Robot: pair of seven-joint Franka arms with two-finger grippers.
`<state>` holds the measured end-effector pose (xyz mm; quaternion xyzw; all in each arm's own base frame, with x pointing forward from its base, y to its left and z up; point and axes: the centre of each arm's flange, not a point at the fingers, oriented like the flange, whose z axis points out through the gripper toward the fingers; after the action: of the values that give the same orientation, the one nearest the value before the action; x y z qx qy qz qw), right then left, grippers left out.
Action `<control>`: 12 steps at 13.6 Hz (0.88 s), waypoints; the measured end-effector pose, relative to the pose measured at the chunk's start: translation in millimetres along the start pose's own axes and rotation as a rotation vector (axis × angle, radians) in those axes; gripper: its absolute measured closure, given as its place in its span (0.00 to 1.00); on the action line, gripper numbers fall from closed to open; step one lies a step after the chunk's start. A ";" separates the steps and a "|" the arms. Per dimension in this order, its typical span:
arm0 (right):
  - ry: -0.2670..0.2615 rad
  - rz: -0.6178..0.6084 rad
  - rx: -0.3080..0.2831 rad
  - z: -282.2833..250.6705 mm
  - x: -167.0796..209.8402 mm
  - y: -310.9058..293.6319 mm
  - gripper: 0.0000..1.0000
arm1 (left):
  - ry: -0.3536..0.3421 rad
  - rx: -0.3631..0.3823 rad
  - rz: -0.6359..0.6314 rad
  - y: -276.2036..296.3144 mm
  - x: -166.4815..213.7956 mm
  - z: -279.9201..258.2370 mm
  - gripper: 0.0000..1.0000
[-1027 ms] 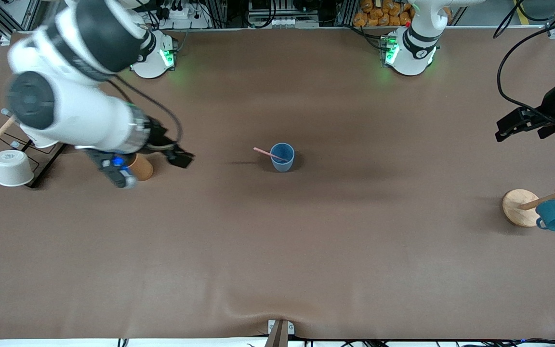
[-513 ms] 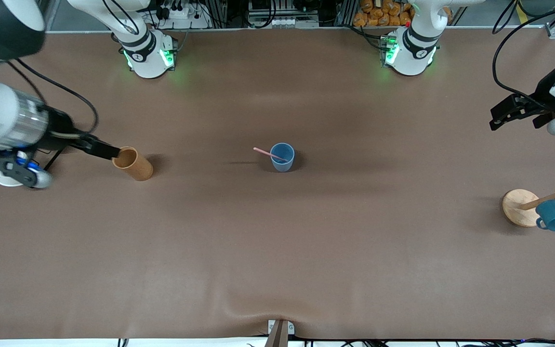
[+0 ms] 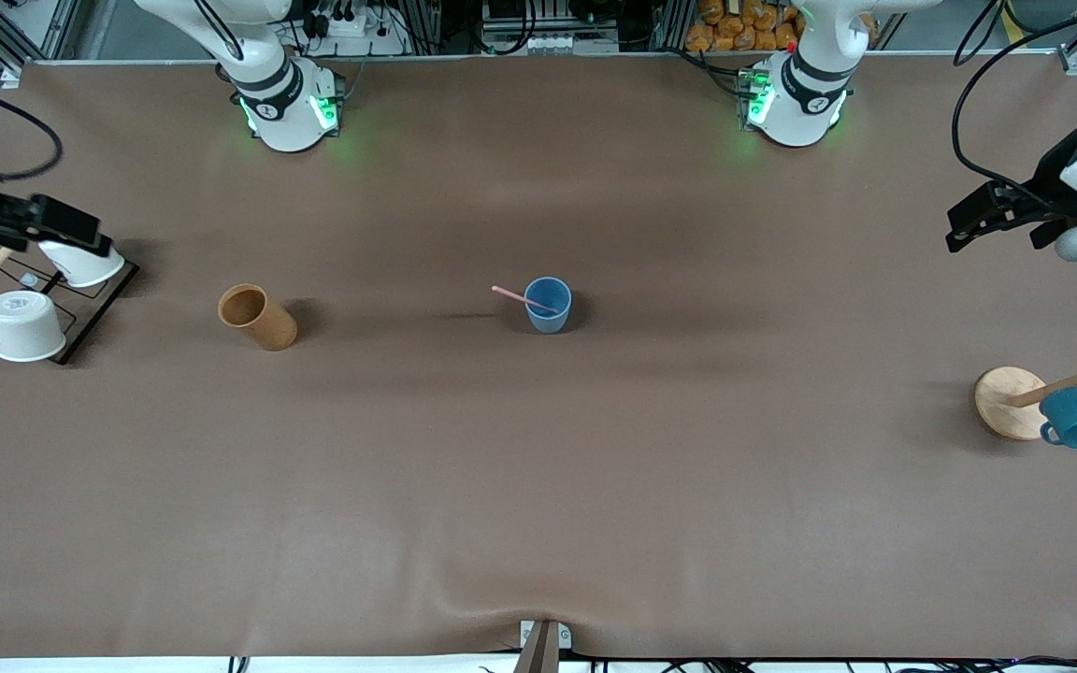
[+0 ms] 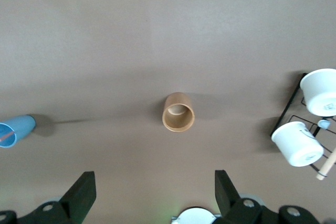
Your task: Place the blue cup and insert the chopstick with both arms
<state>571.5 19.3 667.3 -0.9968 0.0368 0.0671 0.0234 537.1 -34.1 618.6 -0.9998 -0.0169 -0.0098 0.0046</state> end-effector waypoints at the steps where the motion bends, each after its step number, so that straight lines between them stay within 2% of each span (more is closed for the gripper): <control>1: 0.001 -0.014 -0.006 -2.3 -6.9 4.3 0.00 | 0.000 0.000 0.001 0.6 -0.1 0.0 0.00; 5: 0.012 -0.053 -0.019 -9.8 -30.3 8.5 0.00 | -0.001 0.000 0.001 0.8 -0.1 0.3 0.00; 12: 0.067 -0.093 -0.022 -12.4 -36.0 15.0 0.00 | -0.001 0.000 0.002 0.8 -0.1 0.2 0.00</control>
<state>536.4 6.3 683.8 -0.9993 -0.0096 0.0329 0.0143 537.0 -34.9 618.4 -0.9998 -0.0162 -0.0095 0.0046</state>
